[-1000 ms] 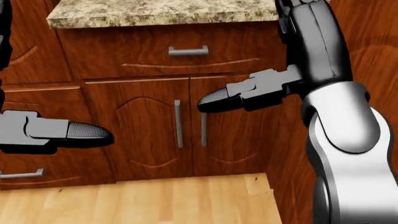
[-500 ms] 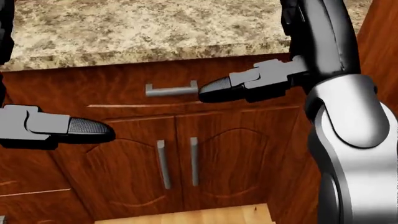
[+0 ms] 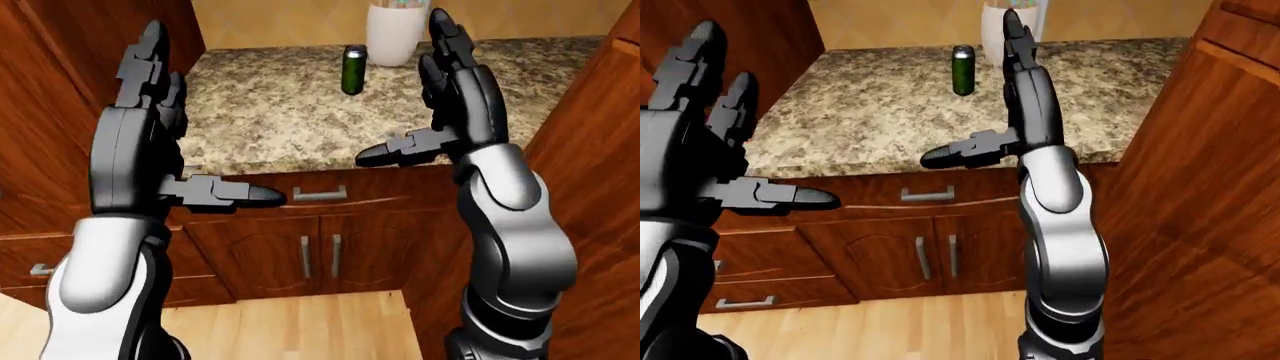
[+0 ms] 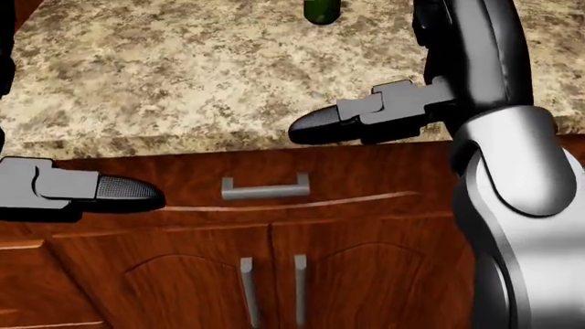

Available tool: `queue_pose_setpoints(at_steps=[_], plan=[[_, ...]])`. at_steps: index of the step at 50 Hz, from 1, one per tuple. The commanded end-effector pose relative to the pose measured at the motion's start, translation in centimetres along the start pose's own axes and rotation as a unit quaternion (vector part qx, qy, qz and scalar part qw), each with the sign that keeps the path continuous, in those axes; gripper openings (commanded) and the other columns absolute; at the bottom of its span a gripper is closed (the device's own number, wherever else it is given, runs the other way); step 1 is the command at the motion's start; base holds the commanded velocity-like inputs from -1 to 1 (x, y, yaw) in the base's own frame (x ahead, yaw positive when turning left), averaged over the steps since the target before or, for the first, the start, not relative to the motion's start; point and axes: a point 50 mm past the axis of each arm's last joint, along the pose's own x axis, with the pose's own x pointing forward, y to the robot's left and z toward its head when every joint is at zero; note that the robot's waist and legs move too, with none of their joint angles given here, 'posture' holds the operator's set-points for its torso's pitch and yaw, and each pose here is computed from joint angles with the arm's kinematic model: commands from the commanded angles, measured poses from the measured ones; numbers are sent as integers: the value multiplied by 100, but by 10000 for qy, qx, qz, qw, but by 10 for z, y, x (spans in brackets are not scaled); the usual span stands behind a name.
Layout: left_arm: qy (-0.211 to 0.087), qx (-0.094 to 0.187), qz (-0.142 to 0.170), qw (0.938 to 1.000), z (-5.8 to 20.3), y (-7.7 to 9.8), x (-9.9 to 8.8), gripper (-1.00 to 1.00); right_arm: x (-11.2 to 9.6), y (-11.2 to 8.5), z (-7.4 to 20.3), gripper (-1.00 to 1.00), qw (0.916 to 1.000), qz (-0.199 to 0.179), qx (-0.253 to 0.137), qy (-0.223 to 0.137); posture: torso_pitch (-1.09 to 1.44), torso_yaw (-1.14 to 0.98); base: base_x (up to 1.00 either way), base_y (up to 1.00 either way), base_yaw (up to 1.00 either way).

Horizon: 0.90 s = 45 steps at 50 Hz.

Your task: Move the drinks to the dining counter.

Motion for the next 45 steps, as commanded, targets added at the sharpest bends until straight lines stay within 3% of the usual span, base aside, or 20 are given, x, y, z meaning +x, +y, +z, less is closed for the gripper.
queue_pose_setpoints(at_steps=[1,45], plan=[[-306,57,129,9994,10,4,0,100,0,1,12,100,9996,-6,-12,-288,0,0,0,0,0],[-334,83,110,9993,13,4,0,100,-3,-4,17,100,9992,-165,-96,-349,0,0,15,0,0]])
